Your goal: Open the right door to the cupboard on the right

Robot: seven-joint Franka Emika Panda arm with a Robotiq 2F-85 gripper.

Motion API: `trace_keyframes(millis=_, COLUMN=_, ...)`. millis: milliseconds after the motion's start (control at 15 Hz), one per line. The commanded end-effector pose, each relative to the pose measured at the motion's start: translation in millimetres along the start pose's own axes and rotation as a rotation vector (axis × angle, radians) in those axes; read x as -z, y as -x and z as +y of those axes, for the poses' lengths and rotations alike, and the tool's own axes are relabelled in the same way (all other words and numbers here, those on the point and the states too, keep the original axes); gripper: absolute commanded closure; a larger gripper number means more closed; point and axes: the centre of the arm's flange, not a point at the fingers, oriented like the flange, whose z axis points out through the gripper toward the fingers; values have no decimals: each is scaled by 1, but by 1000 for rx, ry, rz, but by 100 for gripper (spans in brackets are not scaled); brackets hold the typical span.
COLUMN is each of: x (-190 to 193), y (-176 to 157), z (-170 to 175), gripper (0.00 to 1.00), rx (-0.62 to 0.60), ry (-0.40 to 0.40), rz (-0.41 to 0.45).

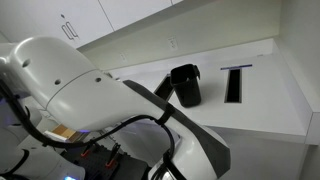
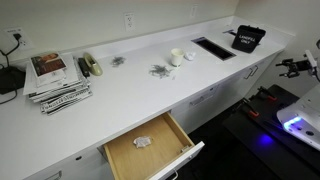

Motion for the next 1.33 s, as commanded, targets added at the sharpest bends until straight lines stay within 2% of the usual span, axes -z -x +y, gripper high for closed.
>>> trace_keyframes(millis=0, x=0, y=-1, z=-1, gripper=0, rx=-4, ry=-1, rz=-2)
trace_keyframes(millis=133, x=0, y=-1, z=-3, gripper=0, rx=-2, ry=-2, rz=-2)
trace_keyframes(millis=667, x=-36, y=-33, z=22, gripper=0, rx=-392, ry=-169, rz=-74)
trace_keyframes(millis=933, x=-60, y=-46, z=25, gripper=0, rx=-514, ry=-298, rz=-168)
trace_keyframes(millis=1133, x=-78, y=-47, z=23, gripper=0, rx=-578, ry=-362, rz=-265)
trace_keyframes(millis=1267, x=-87, y=-48, z=20, gripper=0, rx=-601, ry=-390, rz=-294)
